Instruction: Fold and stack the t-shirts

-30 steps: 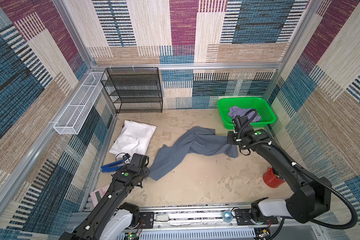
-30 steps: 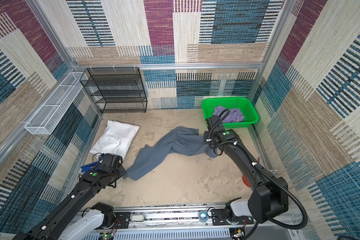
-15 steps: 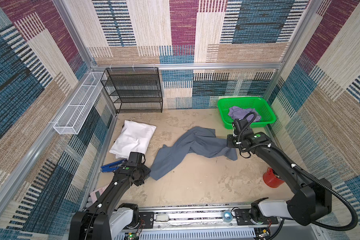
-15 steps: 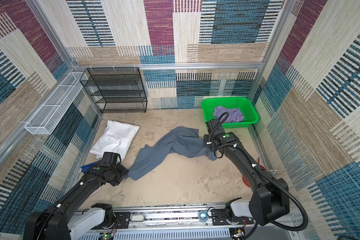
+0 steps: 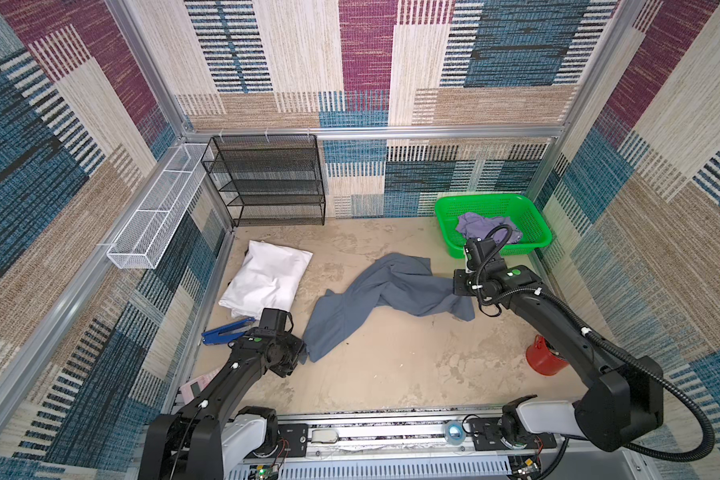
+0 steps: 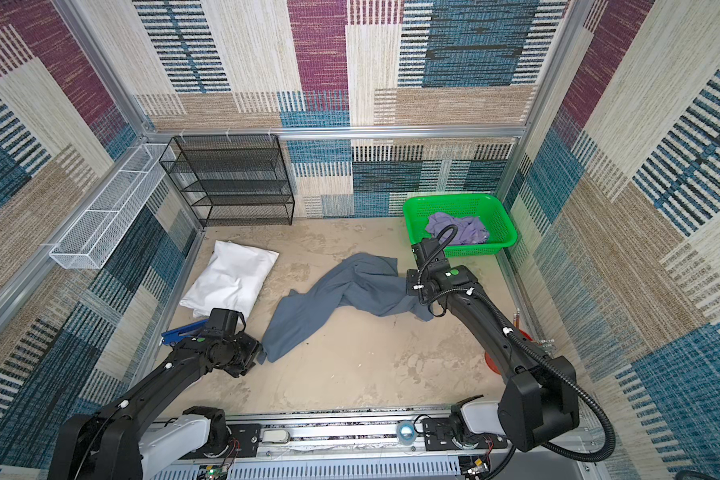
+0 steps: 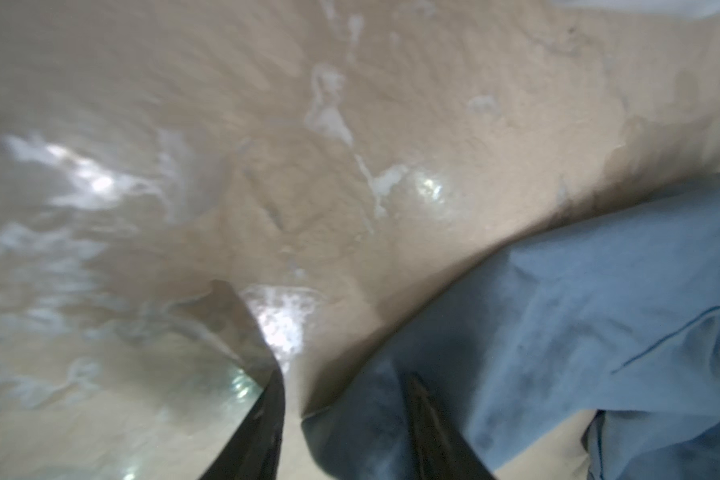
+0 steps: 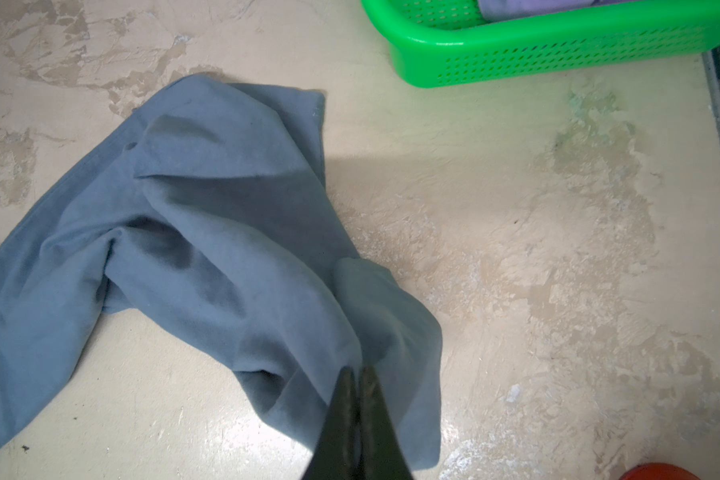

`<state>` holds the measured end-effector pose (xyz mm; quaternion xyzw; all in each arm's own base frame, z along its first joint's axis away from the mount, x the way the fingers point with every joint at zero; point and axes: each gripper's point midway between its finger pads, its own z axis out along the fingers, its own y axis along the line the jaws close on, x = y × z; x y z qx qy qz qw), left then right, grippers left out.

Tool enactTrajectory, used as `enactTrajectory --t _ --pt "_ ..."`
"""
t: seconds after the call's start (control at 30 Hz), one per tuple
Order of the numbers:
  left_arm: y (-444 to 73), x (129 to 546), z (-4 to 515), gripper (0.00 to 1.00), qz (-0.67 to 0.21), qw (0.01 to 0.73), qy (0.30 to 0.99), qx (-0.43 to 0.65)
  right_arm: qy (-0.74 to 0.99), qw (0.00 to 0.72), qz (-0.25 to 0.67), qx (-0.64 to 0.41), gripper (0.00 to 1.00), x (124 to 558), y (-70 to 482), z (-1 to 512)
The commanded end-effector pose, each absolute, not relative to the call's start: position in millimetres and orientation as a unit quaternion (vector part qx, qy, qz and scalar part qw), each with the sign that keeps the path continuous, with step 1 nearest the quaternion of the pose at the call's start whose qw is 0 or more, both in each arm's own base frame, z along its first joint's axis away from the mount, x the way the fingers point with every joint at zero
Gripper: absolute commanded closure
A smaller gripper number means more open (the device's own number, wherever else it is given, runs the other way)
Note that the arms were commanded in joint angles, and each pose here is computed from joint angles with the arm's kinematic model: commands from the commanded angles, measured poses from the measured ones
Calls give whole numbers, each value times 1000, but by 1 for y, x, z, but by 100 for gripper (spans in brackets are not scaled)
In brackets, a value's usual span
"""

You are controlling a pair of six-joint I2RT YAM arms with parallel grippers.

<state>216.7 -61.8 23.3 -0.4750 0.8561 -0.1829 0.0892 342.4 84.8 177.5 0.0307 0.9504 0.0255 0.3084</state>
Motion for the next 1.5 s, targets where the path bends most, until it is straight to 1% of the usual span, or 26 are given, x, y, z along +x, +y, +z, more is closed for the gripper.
enactTrajectory --t 0.0,0.07,0.17,0.23,0.33,0.43,0.53,0.6,0.77,0.87,0.97,1.03,1.1,1.17,1.23,1.27,1.3,1.33,1.4,1.47 --pt "-66 216 19 56 -176 79 861 -471 946 322 28 30 100 346 85 184" --pt "-65 216 20 64 -168 82 866 -464 945 324 29 30 100 346 85 185" --pt "-65 216 19 72 -159 80 872 -455 945 324 31 30 100 347 85 184" --pt "-68 216 15 81 -158 75 876 -450 945 323 31 29 100 347 85 182" --pt "-72 219 11 88 -153 70 884 -437 945 324 30 29 100 348 84 181" --pt "-74 223 10 99 -153 71 888 -428 945 324 29 28 100 347 83 180" --pt "-70 228 20 100 -143 89 895 -413 945 326 29 28 100 349 82 182" --pt "-61 232 37 100 -126 115 904 -392 943 330 33 27 100 351 82 186" --pt "-17 241 102 100 -24 211 916 -342 932 356 68 20 100 357 89 212" --pt "9 254 137 100 11 260 902 -344 928 361 95 8 100 353 98 223" --pt "32 266 172 100 43 318 876 -359 935 335 114 15 100 336 101 216" --pt "43 269 191 100 61 355 858 -366 941 318 108 37 100 323 94 208" --pt "51 269 201 100 78 376 846 -370 943 316 85 66 100 314 81 207" --pt "52 272 204 100 79 388 843 -364 937 330 77 85 87 309 73 216" --pt "48 273 197 100 70 381 849 -359 930 348 82 90 60 311 73 230" --pt "45 273 192 100 63 375 854 -354 927 355 86 86 54 314 75 235" --pt "42 272 185 100 57 368 858 -354 927 357 89 78 49 321 78 237" --pt "41 269 180 100 54 363 860 -356 929 352 93 67 47 328 83 234" --pt "41 264 172 100 50 361 858 -362 936 334 103 41 46 348 98 225" --pt "42 259 168 100 50 360 858 -363 934 339 113 24 46 368 109 224"
